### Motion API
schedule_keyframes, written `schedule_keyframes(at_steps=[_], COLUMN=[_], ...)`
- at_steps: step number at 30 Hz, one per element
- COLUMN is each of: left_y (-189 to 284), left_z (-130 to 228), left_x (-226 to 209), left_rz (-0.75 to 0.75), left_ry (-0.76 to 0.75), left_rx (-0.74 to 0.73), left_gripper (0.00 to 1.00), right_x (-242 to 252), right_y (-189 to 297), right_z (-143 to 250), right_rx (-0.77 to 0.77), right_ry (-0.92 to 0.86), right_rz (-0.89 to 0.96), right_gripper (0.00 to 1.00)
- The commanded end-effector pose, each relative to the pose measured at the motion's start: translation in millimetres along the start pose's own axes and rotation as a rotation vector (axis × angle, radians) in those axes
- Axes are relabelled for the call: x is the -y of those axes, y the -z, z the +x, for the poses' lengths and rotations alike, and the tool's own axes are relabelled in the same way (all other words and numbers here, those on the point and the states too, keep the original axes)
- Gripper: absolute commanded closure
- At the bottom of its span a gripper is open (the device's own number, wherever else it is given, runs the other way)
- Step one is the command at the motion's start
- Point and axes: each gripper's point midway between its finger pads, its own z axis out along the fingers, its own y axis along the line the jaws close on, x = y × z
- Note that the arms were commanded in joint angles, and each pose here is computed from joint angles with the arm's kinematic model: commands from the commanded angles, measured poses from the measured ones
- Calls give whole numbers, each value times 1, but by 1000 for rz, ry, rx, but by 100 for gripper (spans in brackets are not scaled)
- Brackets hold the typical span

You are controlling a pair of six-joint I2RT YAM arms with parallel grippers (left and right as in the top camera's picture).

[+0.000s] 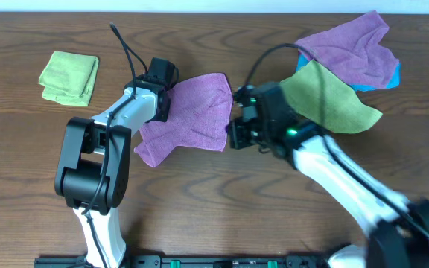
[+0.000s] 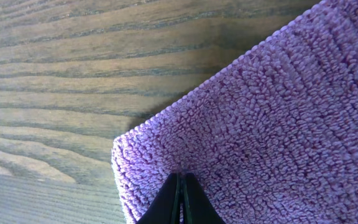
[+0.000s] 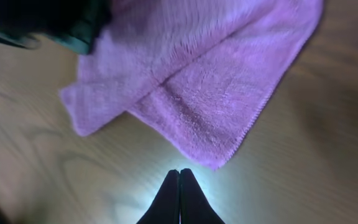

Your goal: Fold the cloth

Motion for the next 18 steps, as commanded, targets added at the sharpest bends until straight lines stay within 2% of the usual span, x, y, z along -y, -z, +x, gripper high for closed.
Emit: schedule_keyframes(at_steps=[1, 10, 18], left_y=[-21, -20, -20], left_z=[40, 40, 40], left_x=[19, 26, 27], left_rz=[71, 112, 117], left_ry=[-20, -15, -6], left_rx=[-131, -135, -136], left_gripper=[94, 94, 94], right_x=[5, 19, 23], right_y=[-31, -63, -83], right_z=[16, 21, 41], right_rx=[-69, -69, -123], right_ry=[-34, -35, -21], right_rz=[0, 44, 80], right_gripper=[99, 98, 99])
